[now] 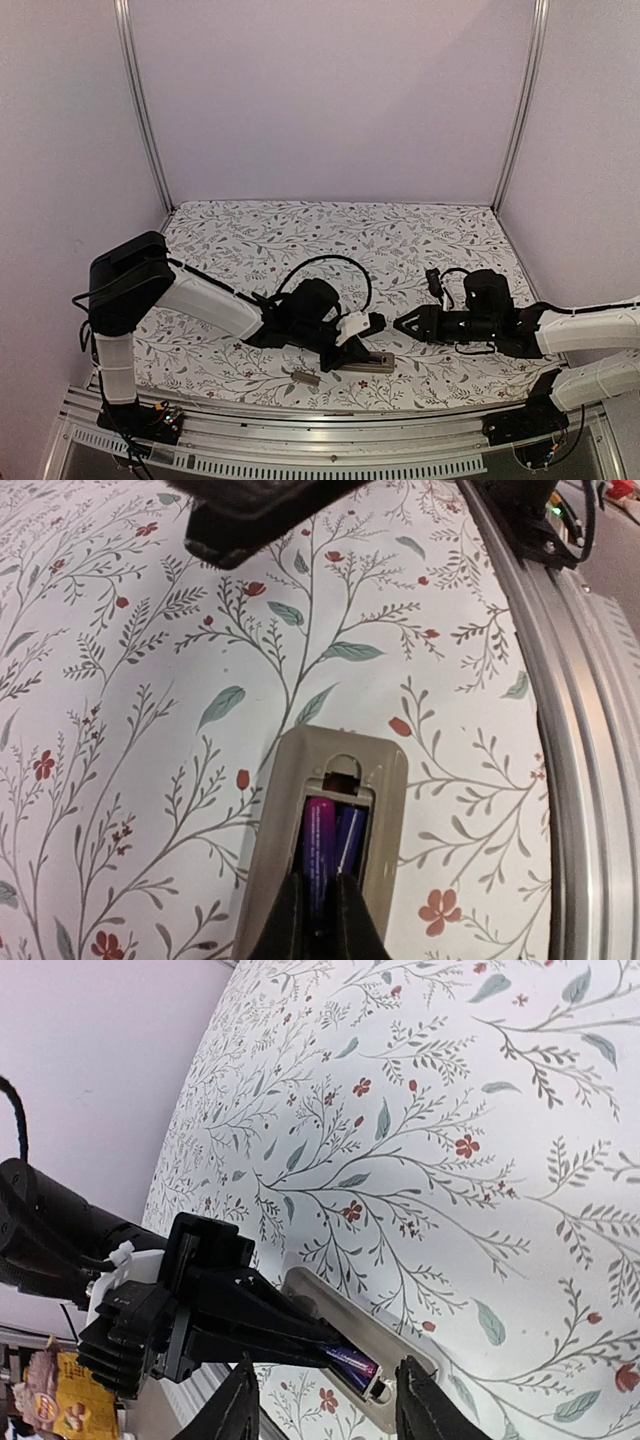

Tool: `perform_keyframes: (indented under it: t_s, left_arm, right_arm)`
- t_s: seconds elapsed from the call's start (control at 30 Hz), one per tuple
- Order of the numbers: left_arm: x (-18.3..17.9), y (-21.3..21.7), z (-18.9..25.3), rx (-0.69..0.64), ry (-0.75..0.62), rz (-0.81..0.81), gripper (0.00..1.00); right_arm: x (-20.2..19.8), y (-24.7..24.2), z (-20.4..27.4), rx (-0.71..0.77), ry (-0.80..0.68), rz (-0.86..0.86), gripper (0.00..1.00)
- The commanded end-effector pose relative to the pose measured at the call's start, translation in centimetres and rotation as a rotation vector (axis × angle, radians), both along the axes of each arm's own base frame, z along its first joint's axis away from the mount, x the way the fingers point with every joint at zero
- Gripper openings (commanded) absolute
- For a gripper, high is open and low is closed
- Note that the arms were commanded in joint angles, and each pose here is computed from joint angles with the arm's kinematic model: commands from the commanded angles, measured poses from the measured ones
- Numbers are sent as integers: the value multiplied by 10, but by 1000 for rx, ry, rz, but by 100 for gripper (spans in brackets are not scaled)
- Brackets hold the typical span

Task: Load the batteries into the remote control
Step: Place the battery cover on the remote control without the battery cover.

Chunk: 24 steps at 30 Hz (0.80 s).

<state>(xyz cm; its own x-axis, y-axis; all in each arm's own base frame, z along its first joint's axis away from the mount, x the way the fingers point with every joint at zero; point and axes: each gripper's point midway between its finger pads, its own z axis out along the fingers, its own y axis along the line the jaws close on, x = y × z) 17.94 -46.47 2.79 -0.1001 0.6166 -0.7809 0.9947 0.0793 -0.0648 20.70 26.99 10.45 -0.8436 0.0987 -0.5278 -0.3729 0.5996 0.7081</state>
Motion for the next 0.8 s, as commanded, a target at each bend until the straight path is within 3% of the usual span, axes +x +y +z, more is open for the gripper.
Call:
perform_keyframes:
  t_s: [0.0, 0.07, 0.23, 0.3, 0.37, 0.43, 0.77]
  left_arm:
    - [-12, 45, -59, 224, 89, 76, 0]
    - [-13, 48, -60, 231, 102, 87, 0]
    - [-16, 58, -68, 262, 136, 125, 0]
    - [-15, 61, -72, 280, 137, 135, 0]
    - [-13, 59, -70, 281, 127, 139, 0]
    - [-12, 56, -67, 266, 116, 136, 0]
    - [-12, 81, -82, 296, 120, 172, 0]
  right_arm:
    - [-8, 2, 3, 15, 218, -199, 46]
    - [-18, 18, 28, -32, 77, -107, 49]
    - [-44, 46, 94, -164, -575, 356, 55]
    - [-59, 50, 100, -229, -871, 570, 58]
    - [-73, 48, 94, -256, -1030, 702, 61]
    - [-84, 41, 77, -311, -1100, 822, 62]
    - [-103, 11, 53, -434, -1158, 973, 58]
